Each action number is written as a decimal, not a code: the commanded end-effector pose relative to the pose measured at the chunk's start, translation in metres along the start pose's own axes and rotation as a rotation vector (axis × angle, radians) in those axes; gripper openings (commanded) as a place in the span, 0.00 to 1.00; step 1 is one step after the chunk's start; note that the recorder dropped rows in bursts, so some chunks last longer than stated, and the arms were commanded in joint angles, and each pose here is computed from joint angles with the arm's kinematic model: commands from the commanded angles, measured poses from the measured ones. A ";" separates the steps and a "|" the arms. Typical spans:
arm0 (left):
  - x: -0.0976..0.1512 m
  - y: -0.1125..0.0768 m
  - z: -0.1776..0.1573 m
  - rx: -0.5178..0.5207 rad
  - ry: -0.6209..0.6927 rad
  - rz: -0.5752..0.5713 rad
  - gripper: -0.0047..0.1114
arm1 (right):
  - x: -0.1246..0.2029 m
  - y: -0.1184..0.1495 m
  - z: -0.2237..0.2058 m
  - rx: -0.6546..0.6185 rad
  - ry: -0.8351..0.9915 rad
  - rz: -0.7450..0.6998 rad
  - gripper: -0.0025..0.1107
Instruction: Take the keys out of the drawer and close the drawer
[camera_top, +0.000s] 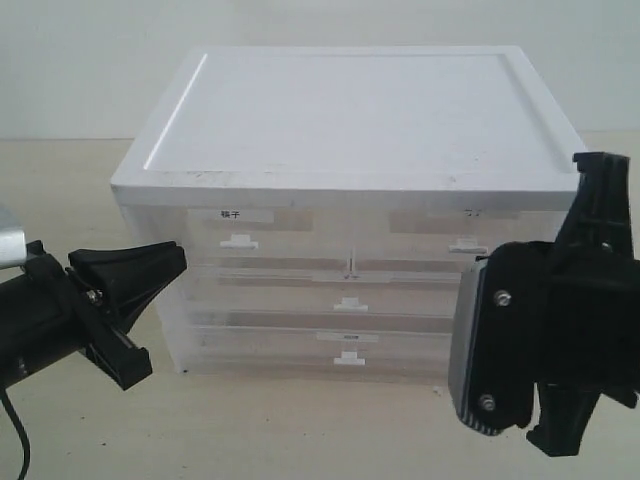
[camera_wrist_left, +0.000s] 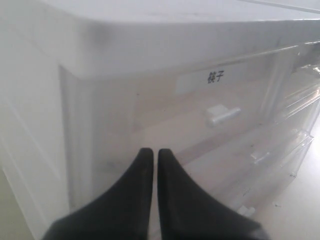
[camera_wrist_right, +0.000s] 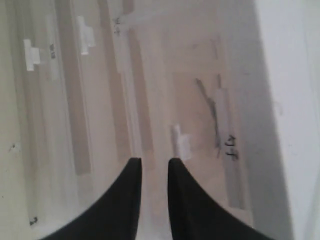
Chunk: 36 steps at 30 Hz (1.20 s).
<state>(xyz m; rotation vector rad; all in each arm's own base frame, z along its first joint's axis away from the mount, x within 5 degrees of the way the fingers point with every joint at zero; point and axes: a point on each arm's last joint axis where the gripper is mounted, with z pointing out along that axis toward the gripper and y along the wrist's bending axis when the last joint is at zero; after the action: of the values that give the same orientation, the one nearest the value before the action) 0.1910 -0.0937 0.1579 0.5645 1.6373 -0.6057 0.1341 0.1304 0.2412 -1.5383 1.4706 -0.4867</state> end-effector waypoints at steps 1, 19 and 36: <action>-0.002 -0.001 0.002 0.009 -0.016 -0.001 0.08 | 0.004 0.007 0.016 0.006 0.105 -0.061 0.16; -0.002 -0.001 0.002 0.015 -0.015 0.001 0.08 | -0.006 0.001 0.015 0.132 0.055 0.013 0.16; -0.002 -0.003 0.002 0.037 -0.010 -0.002 0.08 | -0.008 0.003 0.015 0.115 0.026 0.005 0.16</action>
<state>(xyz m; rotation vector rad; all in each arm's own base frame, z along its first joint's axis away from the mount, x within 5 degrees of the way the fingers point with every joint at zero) 0.1912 -0.0955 0.1587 0.5831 1.6298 -0.6196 0.1431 0.1447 0.2345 -1.4427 1.4525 -0.5673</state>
